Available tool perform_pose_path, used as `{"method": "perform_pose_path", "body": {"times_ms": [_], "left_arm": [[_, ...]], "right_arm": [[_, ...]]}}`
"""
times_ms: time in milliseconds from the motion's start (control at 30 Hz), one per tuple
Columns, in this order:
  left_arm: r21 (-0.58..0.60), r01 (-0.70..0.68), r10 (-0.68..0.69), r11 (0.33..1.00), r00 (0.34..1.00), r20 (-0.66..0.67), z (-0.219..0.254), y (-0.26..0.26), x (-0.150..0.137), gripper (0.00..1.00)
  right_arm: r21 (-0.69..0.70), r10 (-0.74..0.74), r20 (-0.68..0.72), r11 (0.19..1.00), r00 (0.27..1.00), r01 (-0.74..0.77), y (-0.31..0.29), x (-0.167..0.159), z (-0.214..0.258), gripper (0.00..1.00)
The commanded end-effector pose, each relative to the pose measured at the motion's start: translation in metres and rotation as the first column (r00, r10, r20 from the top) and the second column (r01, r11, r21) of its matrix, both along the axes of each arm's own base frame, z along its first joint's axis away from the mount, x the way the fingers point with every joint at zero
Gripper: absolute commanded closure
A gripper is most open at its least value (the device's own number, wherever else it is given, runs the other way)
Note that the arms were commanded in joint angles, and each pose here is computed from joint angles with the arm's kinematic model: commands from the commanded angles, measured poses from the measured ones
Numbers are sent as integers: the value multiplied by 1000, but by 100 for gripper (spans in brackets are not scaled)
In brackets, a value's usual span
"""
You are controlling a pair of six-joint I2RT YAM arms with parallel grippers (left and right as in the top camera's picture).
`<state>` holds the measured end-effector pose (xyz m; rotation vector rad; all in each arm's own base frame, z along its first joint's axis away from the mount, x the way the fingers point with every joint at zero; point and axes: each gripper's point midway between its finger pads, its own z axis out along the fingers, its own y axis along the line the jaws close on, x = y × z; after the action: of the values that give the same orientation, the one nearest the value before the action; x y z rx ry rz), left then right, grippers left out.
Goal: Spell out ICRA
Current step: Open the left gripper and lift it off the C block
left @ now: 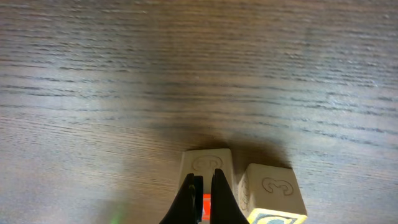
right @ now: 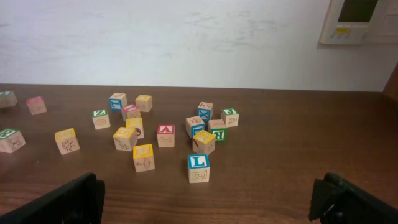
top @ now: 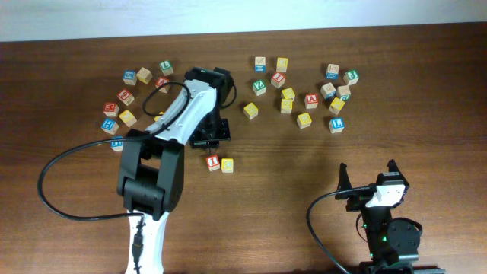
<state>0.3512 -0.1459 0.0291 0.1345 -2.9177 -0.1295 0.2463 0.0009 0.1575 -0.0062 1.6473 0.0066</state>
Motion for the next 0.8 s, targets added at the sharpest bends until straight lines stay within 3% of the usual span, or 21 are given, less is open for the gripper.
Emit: {"method": "perform_pose_path", "body": {"times_ms": [0, 433, 767], "left_arm": [[-1, 3, -3, 1000, 1000, -28, -5, -1, -7, 100], [-14, 6, -6, 1000, 999, -45, -17, -1, -13, 100], [-29, -86, 87, 996, 996, 19, 31, 40, 27, 100]], "right_arm": [[-3, -15, -6, 1000, 1000, 15, -3, 0, -3, 1], [-3, -15, -6, 1000, 1000, 15, -3, 0, -3, 2], [-3, -15, -6, 1000, 1000, 15, -3, 0, -3, 2]]}}
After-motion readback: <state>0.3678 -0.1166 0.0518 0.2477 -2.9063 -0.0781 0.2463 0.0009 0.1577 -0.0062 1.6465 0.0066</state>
